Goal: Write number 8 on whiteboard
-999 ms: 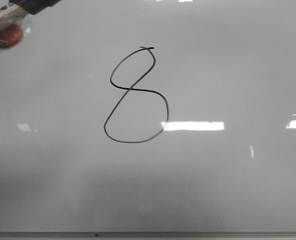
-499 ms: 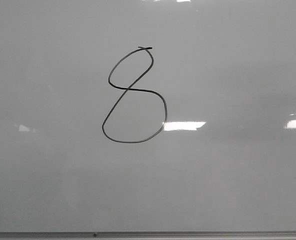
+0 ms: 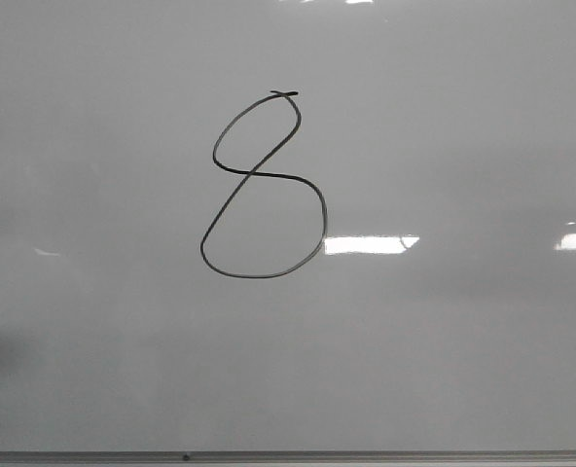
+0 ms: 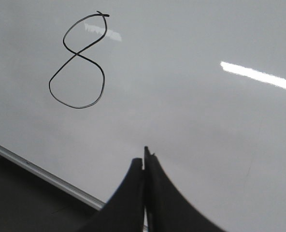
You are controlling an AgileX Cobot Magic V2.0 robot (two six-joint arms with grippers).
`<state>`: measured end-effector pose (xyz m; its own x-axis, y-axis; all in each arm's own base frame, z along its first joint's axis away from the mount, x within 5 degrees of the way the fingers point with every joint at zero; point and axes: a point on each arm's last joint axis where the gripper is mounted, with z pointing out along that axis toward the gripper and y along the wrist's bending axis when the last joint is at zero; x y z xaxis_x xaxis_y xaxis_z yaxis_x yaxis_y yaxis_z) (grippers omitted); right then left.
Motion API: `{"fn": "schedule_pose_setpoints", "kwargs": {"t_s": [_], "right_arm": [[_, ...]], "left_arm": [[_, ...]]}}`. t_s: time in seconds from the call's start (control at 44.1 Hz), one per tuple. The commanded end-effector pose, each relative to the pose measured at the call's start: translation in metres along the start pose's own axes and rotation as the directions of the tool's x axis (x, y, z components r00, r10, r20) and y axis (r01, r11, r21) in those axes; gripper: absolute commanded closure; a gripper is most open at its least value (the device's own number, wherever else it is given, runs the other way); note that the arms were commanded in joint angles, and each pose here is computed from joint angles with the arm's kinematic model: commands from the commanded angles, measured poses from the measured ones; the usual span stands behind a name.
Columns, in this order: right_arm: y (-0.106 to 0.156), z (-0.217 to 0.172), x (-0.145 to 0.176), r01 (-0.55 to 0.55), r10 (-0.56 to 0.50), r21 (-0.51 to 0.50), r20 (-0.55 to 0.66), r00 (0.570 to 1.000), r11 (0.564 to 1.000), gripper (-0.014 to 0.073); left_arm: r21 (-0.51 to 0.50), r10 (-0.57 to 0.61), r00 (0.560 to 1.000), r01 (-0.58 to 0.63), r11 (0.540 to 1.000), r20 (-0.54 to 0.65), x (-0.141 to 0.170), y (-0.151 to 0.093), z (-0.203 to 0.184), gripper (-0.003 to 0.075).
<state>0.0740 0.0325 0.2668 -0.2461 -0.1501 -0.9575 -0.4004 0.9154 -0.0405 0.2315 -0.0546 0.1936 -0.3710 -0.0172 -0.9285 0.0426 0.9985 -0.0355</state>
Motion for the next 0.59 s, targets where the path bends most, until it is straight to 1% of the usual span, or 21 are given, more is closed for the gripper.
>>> {"fn": "schedule_pose_setpoints", "kwargs": {"t_s": [0.0,0.045,0.136,0.204,0.318,0.454,0.568], "right_arm": [[-0.004,-0.002,-0.015,-0.016,0.013,0.036,0.093,0.996,0.999,0.0634],[-0.004,-0.002,-0.015,-0.016,0.013,0.036,0.093,0.996,0.999,0.0634],[-0.004,-0.002,-0.015,-0.016,0.013,0.036,0.093,0.996,0.999,0.0634],[-0.004,-0.002,-0.015,-0.016,0.013,0.037,0.093,0.996,0.999,0.0634],[-0.004,-0.002,-0.015,-0.016,0.013,0.037,0.093,0.996,0.999,0.0634],[-0.004,-0.002,-0.015,-0.016,0.013,0.037,0.093,0.996,0.999,0.0634],[-0.004,-0.002,-0.015,-0.017,0.013,0.038,0.095,0.995,0.999,0.0634]], "left_arm": [[0.049,-0.118,0.979,0.112,0.993,0.164,-0.017,-0.006,0.008,0.0687],[0.087,-0.132,0.976,0.118,0.989,0.175,-0.016,-0.008,0.012,0.0687],[0.162,-0.183,0.970,0.157,0.974,0.162,-0.011,-0.012,0.019,0.0687],[0.194,-0.199,0.970,0.170,0.966,0.139,-0.006,-0.012,0.023,0.0687],[0.176,-0.195,0.975,0.174,0.969,0.110,0.000,-0.006,0.029,0.0687],[0.200,-0.143,0.984,0.120,0.972,0.104,0.004,-0.004,0.033,0.0682],[0.200,-0.140,0.985,0.118,0.973,0.103,0.006,-0.004,0.035,0.0650]]}}
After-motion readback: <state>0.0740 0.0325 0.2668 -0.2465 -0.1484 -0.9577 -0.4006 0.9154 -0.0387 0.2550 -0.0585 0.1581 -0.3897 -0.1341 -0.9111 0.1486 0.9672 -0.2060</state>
